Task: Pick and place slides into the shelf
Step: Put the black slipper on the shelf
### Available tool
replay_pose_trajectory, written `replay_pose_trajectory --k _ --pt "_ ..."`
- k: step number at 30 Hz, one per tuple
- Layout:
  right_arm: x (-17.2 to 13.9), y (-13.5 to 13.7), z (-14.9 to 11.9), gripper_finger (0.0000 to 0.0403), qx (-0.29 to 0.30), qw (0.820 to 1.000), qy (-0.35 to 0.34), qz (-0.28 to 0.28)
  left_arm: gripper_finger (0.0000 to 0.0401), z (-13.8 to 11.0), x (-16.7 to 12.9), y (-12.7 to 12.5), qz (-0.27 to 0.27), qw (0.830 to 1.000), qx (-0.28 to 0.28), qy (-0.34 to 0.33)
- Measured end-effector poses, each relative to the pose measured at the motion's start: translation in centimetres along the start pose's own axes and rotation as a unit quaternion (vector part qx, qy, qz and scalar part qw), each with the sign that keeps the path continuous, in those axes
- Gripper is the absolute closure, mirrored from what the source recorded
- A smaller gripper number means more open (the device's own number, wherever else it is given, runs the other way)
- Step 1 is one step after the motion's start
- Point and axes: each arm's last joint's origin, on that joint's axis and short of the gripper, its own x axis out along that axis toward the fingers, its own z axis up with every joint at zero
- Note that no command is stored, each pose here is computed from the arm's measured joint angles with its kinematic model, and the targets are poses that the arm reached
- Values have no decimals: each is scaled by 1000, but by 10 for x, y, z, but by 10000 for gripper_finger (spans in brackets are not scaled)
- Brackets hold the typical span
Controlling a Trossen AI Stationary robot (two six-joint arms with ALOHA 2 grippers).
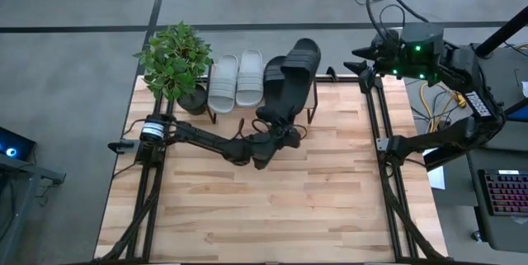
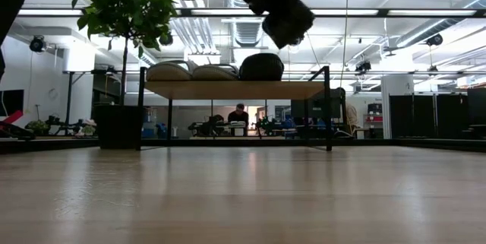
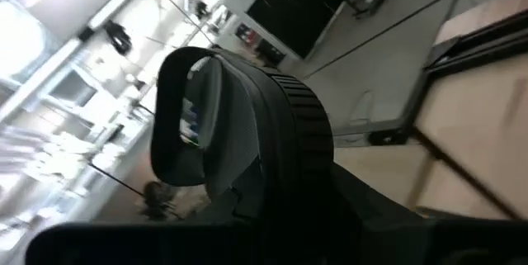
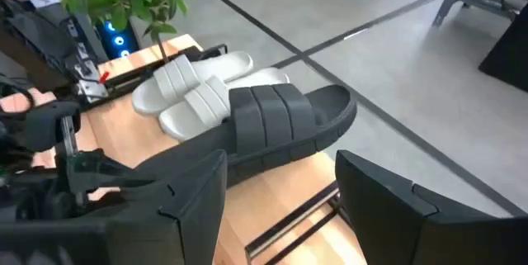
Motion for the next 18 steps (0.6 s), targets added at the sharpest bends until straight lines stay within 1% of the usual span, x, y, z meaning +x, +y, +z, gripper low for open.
replay_pose_trajectory --k 3,6,8,13,16,18 --pt "-1 -1 -5 184 -1 1000 2 -8 353 4 0 2 -1 1000 -22 -1" --pt "1 -1 -10 184 -3 1000 1 -8 353 5 1 3 2 1000 -29 -3" --pt "3 -1 -13 184 -18 1000 7 -4 353 5 1 3 4 1000 -28 -1" --pt "11 7 -29 184 -98 994 29 37 353 4 1 3 2 1000 -13 -1" --pt "17 16 -41 184 -151 986 16 62 353 4 1 3 4 1000 -8 2" --pt "19 23 -49 184 -194 978 -6 76 353 4 1 3 5 1000 8 4"
